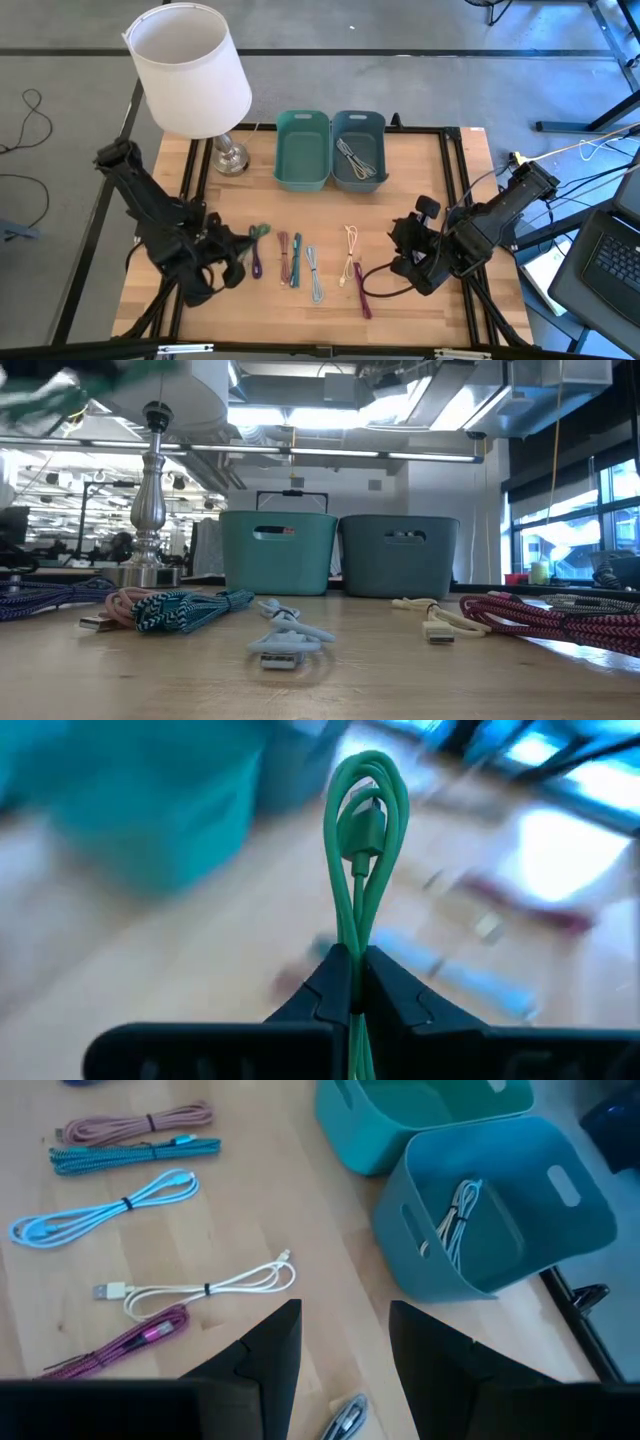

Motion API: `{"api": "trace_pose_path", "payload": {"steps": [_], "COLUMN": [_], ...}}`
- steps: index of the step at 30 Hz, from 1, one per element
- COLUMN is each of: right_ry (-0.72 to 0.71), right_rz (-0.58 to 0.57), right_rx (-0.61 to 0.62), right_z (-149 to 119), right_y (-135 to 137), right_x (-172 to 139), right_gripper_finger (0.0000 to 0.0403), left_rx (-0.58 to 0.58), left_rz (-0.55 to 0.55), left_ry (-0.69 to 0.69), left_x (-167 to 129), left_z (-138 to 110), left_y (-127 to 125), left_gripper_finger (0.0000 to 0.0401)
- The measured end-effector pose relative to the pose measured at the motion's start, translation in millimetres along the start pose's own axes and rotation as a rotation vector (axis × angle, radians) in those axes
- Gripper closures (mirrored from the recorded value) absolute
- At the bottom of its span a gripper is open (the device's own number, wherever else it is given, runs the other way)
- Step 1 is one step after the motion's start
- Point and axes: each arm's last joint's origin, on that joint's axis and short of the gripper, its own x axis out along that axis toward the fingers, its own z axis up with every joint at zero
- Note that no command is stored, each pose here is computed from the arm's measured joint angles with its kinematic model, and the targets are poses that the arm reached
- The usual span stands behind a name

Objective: Pick and place USB-C Cables
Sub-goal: Put the green charger cable into the blue bin

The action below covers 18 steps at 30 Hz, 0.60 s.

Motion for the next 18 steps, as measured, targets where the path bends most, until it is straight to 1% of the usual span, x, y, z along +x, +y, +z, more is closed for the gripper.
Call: {"api": "trace_pose_path", "payload": {"steps": [3,5,9,12,15,18], "right_ry": [-0.018,-0.024,-0.048,-0.073,-0.092,-0.096], "right_rz": [-0.013,-0.017,-0.027,-0.037,-0.037,-0.03], "right_rx": [0.001,0.001,0.008,0.015,0.027,0.034], "right_z": [1,1,2,3,4,5], "right_y": [0,0,0,0,1,2], "right_x": [0,0,0,0,0,0], "right_gripper_finger": [0.0247,0.0247,0.0247,0.0247,0.0247,0.0247], "left_rx": [0.117,0.19,0.303,0.384,0.456,0.513], "left_rz": [-0.048,-0.058,-0.07,-0.116,-0.215,-0.381], "left_ry": [-0.134,-0.183,-0.229,-0.23,-0.232,-0.282], "left_x": [-6,-7,-6,-2,5,18], "left_z": [7,11,20,29,41,51], "left_y": [-11,-18,-29,-37,-46,-52], "left_gripper_finger": [0.0392,0.0393,0.0395,0.0396,0.0396,0.0396]}}
